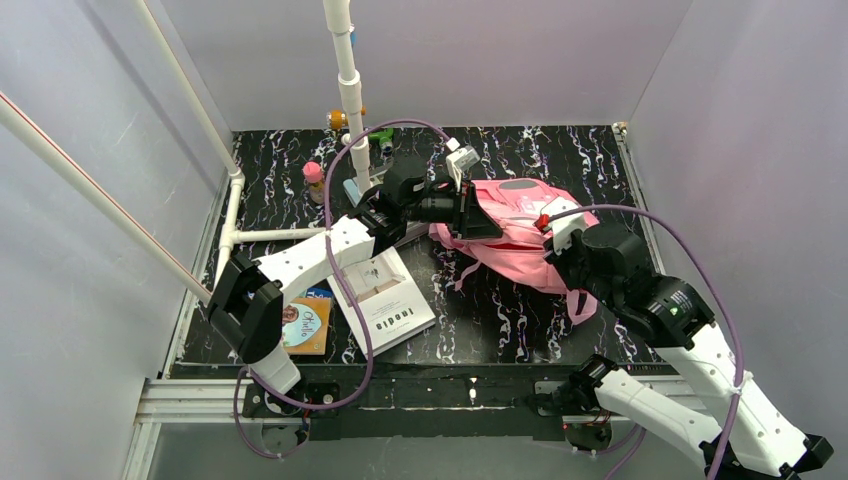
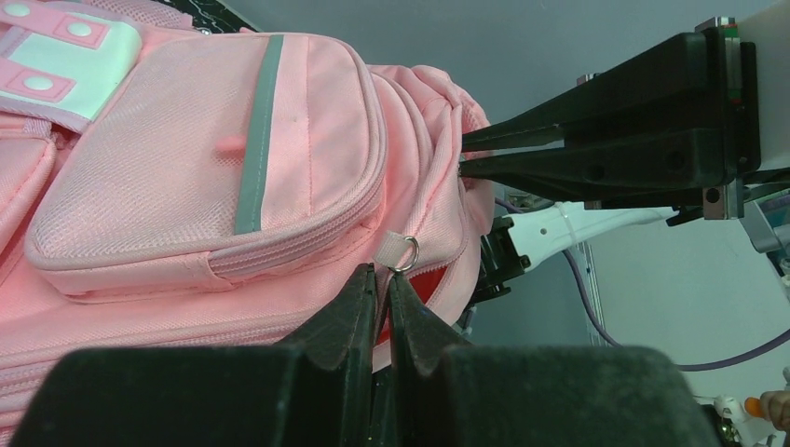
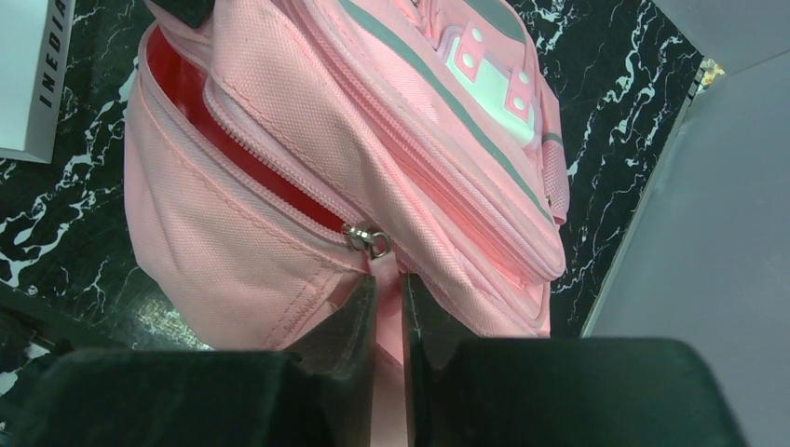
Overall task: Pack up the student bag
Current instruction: Unzip the student bag at the center of the board.
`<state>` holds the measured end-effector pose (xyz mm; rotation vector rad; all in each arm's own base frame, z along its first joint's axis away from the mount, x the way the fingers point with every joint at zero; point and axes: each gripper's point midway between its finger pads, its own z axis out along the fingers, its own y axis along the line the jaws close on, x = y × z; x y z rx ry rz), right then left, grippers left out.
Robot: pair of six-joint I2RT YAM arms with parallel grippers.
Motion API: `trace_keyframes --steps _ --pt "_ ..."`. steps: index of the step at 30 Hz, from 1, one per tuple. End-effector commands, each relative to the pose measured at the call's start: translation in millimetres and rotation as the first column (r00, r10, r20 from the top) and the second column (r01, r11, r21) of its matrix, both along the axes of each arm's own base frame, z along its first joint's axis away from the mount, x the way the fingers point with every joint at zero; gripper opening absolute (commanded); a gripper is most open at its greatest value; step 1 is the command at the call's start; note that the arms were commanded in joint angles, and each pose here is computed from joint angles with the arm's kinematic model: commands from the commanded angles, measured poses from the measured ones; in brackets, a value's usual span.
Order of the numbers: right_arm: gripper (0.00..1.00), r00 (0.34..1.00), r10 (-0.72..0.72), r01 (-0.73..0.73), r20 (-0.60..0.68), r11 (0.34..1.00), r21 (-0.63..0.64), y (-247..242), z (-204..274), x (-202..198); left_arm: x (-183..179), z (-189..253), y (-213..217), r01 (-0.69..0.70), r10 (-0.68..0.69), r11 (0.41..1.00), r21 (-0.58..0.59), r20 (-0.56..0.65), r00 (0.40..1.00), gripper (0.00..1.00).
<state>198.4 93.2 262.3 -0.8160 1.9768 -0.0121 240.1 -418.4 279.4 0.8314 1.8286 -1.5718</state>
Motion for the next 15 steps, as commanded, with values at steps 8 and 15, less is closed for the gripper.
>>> trace_keyframes --steps 8,15 --pt "0.01 0.992 -0.013 0.006 0.122 0.998 0.057 2.6 21.3 11.5 -12.7 54.9 2.8 0.057 -0.047 0.990 -0.130 0.080 0.996 0.00" --pt "0.01 0.967 -0.192 0.202 0.170 0.978 -0.044 -37.4 27.7 18.6 -13.1 54.4 3.0 0.058 -0.048 0.990 -0.129 0.082 0.996 0.00"
